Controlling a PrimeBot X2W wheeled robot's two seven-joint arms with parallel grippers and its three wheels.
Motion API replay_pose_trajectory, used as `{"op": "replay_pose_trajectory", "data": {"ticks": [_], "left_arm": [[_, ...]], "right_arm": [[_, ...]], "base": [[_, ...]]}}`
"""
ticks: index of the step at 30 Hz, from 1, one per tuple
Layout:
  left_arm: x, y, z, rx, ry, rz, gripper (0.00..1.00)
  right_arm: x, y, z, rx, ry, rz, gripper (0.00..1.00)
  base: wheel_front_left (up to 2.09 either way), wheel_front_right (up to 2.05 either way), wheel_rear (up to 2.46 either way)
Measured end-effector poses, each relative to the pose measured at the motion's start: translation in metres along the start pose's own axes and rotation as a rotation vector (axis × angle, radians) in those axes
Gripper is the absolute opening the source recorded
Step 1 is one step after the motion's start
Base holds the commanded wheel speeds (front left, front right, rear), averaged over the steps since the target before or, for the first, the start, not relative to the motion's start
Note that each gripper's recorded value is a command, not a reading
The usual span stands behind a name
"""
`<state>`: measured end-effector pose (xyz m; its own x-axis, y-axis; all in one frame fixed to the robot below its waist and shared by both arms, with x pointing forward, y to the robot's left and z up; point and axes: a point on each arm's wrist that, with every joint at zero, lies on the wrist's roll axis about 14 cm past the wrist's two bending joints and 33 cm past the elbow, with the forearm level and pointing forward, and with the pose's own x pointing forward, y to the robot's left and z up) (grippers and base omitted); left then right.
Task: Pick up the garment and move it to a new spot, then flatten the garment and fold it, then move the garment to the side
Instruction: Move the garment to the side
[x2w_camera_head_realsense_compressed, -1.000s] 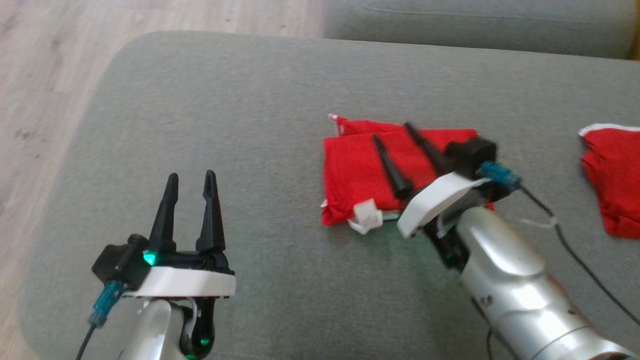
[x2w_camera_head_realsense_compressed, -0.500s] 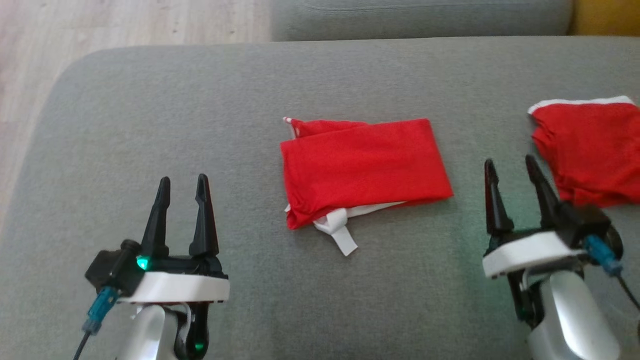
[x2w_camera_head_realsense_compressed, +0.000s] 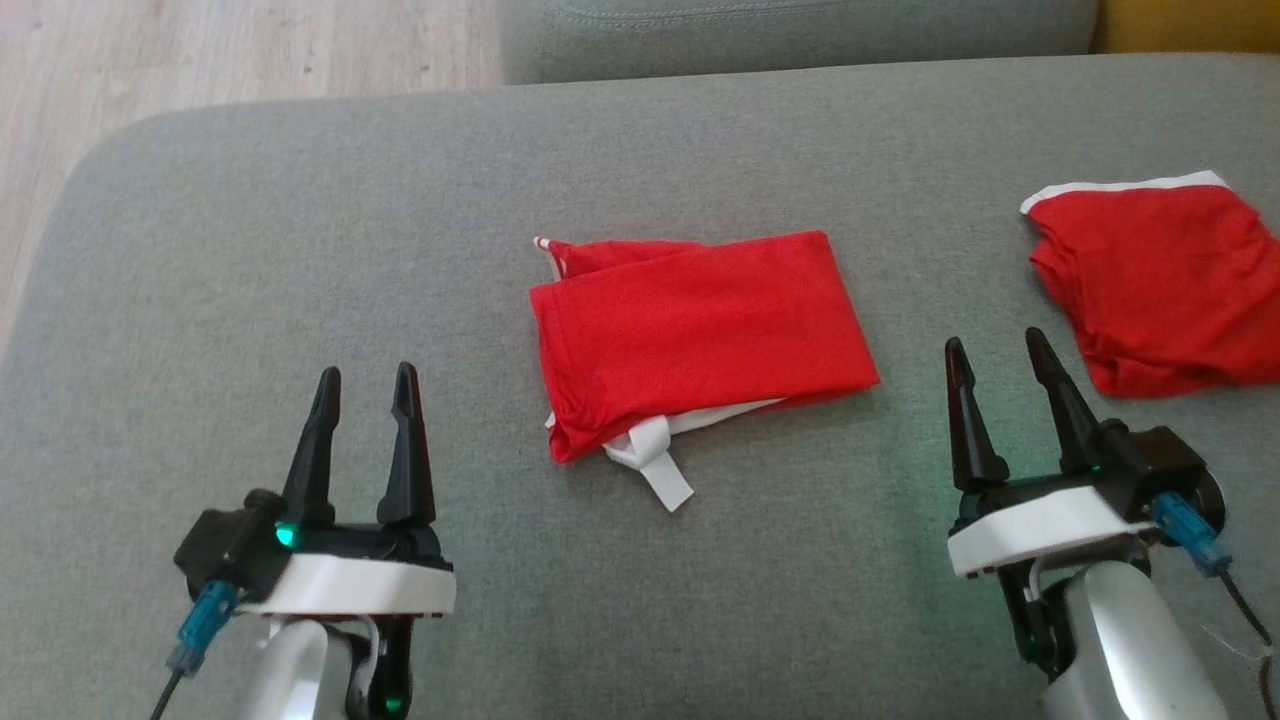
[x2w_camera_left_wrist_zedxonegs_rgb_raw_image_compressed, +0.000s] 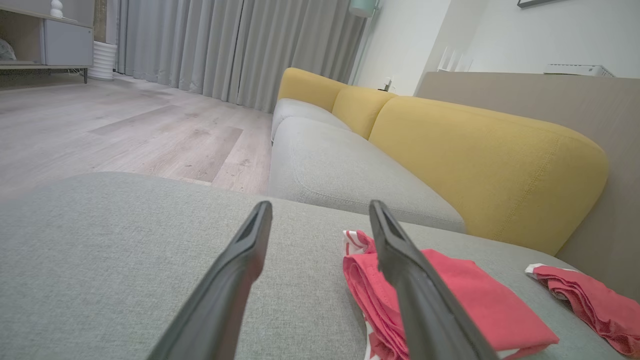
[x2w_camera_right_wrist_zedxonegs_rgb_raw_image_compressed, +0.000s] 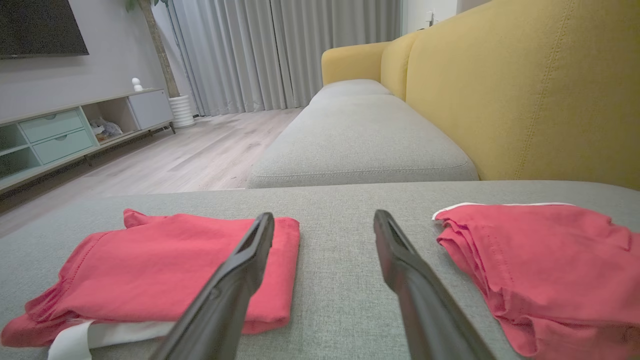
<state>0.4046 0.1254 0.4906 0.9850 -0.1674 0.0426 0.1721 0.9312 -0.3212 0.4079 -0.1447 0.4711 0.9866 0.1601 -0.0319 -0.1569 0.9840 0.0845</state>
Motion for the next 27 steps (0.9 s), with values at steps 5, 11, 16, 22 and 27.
{"op": "replay_pose_trajectory", "data": {"ticks": [5,11,16,22,27], "left_arm": [[-0.001,0.004,-0.005,-0.002,0.014,0.009,1.00],[0.002,0.009,-0.011,-0.003,0.029,0.020,1.00],[0.006,0.017,-0.011,-0.004,0.030,0.040,1.00],[-0.002,0.034,-0.015,-0.004,0.047,0.091,1.00],[-0.006,0.041,-0.013,-0.007,0.043,0.116,1.00]], "right_arm": [[0.007,0.002,-0.005,-0.008,0.015,0.011,1.00],[0.035,0.010,-0.016,-0.013,0.067,0.041,1.00],[0.062,0.019,-0.044,-0.001,0.203,0.069,1.00],[0.068,0.033,-0.103,0.020,0.449,0.100,1.00],[0.082,0.043,-0.108,-0.030,0.493,0.143,1.00]], "base": [[0.00,0.00,0.00],[0.00,0.00,0.00],[0.00,0.00,0.00],[0.00,0.00,0.00],[0.00,0.00,0.00]]}}
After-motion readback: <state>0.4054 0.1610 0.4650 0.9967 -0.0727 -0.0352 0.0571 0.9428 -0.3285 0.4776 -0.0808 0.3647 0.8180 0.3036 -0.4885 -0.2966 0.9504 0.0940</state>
